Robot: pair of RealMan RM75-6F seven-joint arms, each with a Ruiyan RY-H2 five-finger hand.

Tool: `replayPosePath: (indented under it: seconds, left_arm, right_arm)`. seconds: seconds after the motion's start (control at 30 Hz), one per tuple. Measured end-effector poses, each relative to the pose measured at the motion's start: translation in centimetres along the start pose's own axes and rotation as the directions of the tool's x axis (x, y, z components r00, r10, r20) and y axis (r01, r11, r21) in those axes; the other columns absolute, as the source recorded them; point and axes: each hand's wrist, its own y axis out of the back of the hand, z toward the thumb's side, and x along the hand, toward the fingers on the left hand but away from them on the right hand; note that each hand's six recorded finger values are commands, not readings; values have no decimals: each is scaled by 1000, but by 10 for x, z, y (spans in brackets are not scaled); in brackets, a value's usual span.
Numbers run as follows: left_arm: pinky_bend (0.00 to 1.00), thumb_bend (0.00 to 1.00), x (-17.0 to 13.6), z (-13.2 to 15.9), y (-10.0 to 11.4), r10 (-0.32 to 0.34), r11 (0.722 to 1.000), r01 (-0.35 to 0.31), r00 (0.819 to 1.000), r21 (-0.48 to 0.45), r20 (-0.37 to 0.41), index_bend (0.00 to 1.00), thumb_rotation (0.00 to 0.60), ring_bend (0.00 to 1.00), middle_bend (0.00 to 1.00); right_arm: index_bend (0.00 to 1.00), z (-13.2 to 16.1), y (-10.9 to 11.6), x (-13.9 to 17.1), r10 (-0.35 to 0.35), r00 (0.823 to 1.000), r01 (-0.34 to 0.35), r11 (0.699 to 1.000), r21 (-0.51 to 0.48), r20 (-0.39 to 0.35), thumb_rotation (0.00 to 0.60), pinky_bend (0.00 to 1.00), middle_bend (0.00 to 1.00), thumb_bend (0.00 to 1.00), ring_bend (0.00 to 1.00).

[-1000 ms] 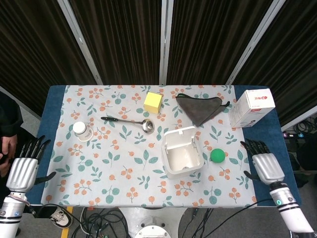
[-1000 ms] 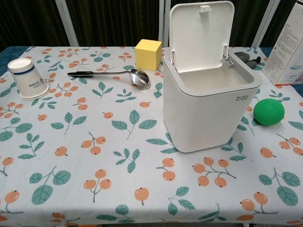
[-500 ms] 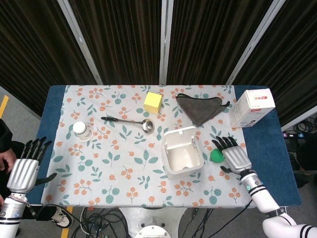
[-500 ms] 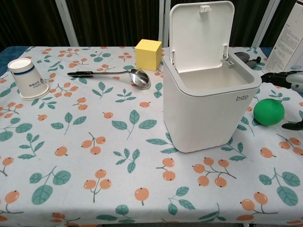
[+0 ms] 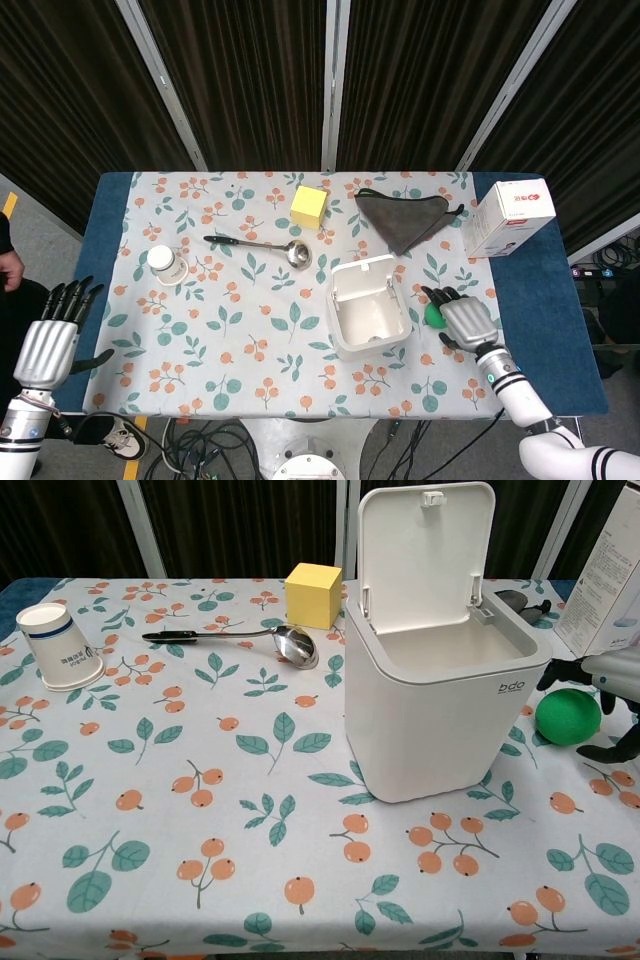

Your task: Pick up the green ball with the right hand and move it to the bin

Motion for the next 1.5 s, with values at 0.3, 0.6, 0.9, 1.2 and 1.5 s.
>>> replayPosePath:
  seconds: [0.3,0.6,0.9,1.2,1.5]
  left_arm:
    - [23,0,0,-1,0,-1,1000,1,1000,1,-1,90,600,0,36]
    - [23,0,0,-1,-2,-5,1000,5,1000,4,-4,90,600,0,36]
    - [23,0,4,-4,-1,6,999,-5,1000,43,-20,90,600,0,37]
    - [23,0,2,-5,-3,1,999,0,1000,40,-22,97,600,0,36]
    - [23,0,1,-8,-3,2,999,-1,1000,34,-28,100,600,0,36]
  right_arm:
    - [494,-5,9,1,-37,999,37,999,-1,9,600,678,453,336,468]
    - [525,-16,56,28,-197,980,197,979,-53,-2,600,684,477,343,480]
    - [527,10,128,72,-416,899,401,908,-120,-135,600,684,478,343,480]
    - [510,57,143,63,-427,863,396,904,-163,-272,600,669,475,317,478]
    - [266,92,136,49,-372,858,328,928,-177,-356,600,414,256,111,197]
